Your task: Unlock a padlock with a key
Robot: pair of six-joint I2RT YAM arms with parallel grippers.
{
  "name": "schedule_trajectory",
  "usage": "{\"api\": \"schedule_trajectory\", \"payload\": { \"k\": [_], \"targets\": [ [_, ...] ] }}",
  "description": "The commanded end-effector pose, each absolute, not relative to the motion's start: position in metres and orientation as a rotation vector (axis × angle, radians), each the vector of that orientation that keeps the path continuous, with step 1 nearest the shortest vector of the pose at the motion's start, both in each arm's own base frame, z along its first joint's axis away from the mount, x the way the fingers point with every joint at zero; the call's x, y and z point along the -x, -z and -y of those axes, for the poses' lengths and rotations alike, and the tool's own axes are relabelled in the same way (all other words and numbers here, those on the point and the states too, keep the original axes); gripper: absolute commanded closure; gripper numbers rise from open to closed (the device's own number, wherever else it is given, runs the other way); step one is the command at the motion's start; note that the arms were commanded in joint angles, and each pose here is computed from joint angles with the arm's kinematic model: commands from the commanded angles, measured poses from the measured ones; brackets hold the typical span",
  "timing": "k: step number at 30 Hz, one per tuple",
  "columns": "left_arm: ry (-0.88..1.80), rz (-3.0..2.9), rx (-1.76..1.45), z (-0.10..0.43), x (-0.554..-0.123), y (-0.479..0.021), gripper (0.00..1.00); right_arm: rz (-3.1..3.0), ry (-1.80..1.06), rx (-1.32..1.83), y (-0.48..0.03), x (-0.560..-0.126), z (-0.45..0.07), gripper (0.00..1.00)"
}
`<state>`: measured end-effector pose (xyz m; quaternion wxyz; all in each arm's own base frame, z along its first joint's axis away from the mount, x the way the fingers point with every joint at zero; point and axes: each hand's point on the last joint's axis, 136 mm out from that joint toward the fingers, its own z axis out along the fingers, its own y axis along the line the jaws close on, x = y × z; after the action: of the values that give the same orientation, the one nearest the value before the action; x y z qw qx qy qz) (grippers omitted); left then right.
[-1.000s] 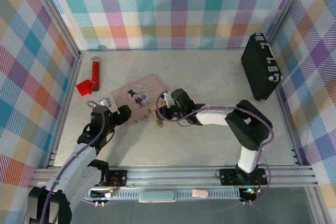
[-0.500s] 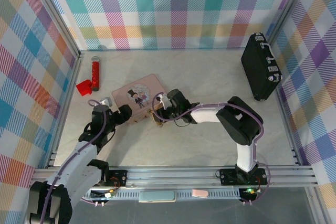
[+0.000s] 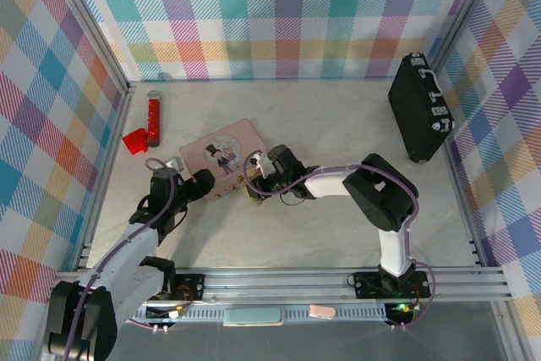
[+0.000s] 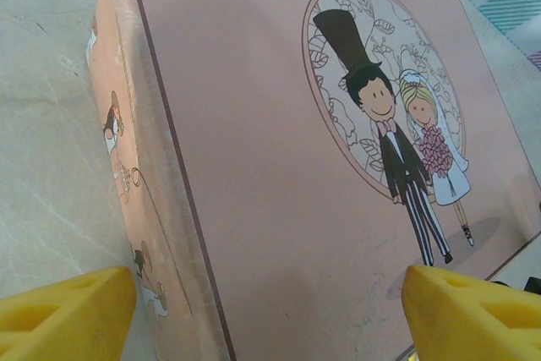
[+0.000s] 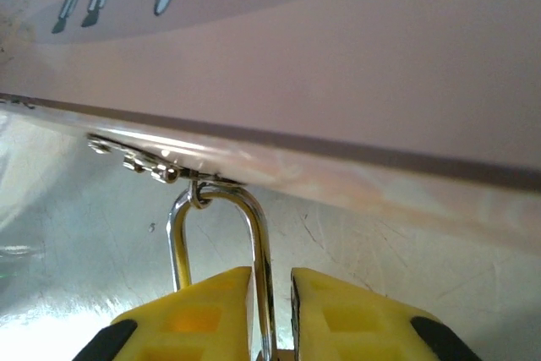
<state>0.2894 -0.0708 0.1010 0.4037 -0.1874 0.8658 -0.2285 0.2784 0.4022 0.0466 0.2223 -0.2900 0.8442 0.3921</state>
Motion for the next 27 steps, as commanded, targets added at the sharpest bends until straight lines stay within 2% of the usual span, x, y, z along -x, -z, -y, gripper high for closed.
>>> {"api": "schedule_trajectory", "payload": {
  "k": [1,15,22,27],
  "targets": [
    [0.618,-2.158,0.484,0.072,-0.295,-0.108,0.20,-2.305,-1.130,0.812,-0.052,-0.279,-0.411,0.82],
    [0.630,-2.184,0.509,0.073,-0.296,-0.104,0.22,-2.326,-1.164,0.735,-0.049,-0.280,-0.411,0.94],
    [0.657,-2.172,0.585,0.072,-0.295,-0.100,0.24,-2.343,-1.178,0.567,-0.054,-0.287,-0.407,1.00],
    [0.675,-2.194,0.616,0.074,-0.295,-0.093,0.25,-2.396,-1.156,0.452,-0.050,-0.291,-0.402,1.00]
  ]
}}
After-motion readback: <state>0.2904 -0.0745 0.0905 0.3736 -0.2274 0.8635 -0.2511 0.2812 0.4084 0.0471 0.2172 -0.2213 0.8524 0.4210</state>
